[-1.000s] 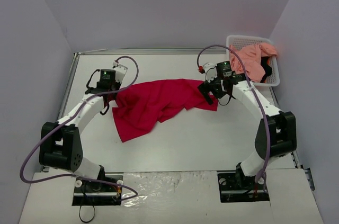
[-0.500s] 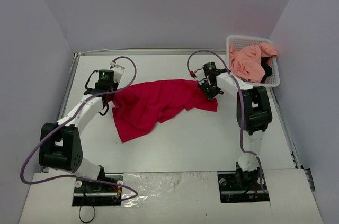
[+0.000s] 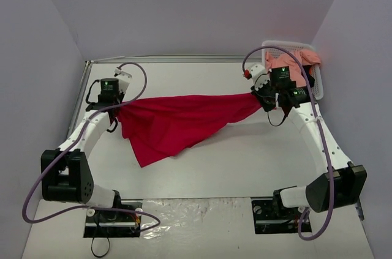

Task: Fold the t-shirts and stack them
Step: Flatten out the tshirt

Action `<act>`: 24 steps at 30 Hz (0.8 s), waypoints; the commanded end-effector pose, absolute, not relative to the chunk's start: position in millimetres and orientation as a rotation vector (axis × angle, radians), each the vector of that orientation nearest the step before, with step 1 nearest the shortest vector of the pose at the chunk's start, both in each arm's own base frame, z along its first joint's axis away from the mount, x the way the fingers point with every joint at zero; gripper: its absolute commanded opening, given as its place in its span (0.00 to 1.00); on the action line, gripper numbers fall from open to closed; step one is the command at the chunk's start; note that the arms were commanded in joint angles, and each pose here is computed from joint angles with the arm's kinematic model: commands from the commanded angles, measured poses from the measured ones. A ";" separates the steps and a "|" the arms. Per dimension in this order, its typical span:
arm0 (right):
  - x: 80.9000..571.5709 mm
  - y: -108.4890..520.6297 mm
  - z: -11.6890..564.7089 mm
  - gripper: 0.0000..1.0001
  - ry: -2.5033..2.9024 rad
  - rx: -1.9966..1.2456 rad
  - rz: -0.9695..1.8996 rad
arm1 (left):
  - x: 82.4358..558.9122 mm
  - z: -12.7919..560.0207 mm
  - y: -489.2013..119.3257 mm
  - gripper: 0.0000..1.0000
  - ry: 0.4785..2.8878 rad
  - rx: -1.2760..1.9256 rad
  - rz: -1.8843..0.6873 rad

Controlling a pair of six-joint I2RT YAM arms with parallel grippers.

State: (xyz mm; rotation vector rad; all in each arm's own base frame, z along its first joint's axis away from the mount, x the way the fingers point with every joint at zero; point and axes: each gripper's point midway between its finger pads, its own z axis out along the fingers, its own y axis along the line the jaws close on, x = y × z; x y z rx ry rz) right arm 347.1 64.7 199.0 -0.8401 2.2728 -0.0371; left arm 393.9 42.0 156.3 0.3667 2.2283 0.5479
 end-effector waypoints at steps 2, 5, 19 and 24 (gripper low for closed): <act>325.7 44.7 176.4 0.00 2.382 -0.878 -0.075 | 401.0 195.6 53.8 0.05 2.144 0.351 0.600; 326.5 38.2 164.6 0.00 2.420 -0.876 -0.067 | 407.2 185.4 52.4 0.14 2.167 0.367 0.590; 326.4 41.3 138.9 0.00 2.488 -0.901 0.001 | 401.1 179.2 40.7 0.96 2.110 0.511 0.544; 330.0 44.2 125.2 0.00 2.520 -0.894 0.035 | 339.0 186.3 -17.9 0.88 2.119 0.851 0.183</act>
